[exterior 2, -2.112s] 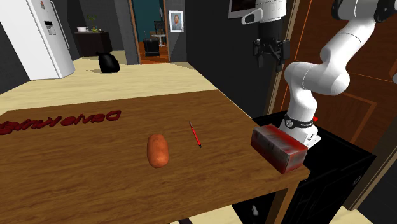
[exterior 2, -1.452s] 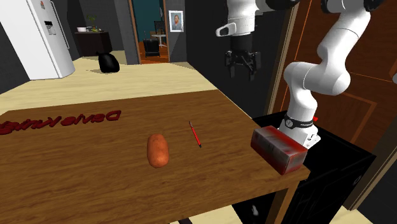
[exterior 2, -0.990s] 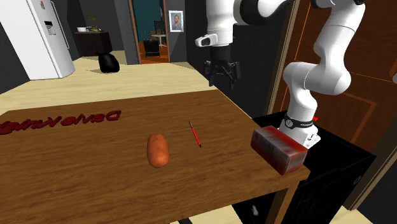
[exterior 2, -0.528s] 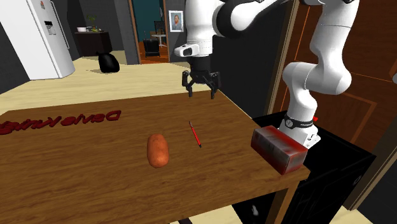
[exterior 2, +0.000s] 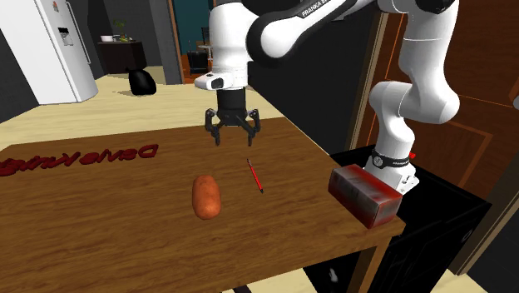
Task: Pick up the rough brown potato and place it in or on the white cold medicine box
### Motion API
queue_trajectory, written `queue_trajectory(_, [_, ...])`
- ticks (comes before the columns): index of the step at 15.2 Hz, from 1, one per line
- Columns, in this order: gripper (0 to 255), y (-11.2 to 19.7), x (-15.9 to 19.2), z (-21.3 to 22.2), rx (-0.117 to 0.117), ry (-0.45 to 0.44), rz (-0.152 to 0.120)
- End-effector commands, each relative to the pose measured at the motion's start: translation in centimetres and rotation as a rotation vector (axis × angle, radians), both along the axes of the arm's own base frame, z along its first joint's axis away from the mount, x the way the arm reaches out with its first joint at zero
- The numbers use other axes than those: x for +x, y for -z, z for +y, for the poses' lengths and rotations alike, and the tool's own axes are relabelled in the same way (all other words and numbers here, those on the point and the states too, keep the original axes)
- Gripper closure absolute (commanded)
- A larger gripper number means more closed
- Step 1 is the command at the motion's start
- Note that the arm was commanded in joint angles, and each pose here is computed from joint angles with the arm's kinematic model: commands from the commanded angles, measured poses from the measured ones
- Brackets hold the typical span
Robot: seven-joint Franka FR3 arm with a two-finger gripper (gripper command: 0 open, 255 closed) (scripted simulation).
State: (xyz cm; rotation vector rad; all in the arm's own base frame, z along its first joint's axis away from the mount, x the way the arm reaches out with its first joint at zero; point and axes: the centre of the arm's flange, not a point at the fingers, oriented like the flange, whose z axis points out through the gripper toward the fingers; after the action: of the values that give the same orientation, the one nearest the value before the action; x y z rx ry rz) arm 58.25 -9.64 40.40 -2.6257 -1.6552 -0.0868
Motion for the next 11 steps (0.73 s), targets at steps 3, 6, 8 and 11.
queue_trajectory(3, [0, 1.1, 4.3, 2.1, 0.017, -0.158, -0.037])
queue_trajectory(6, [0, 1.9, 7.3, 4.0, 0.029, -0.272, -0.063])
queue_trajectory(8, [0, 2.3, 9.1, 5.4, 0.036, -0.345, -0.08])
queue_trajectory(11, [0, 3.9, 9.2, 5.6, 0.036, -0.345, -0.08])
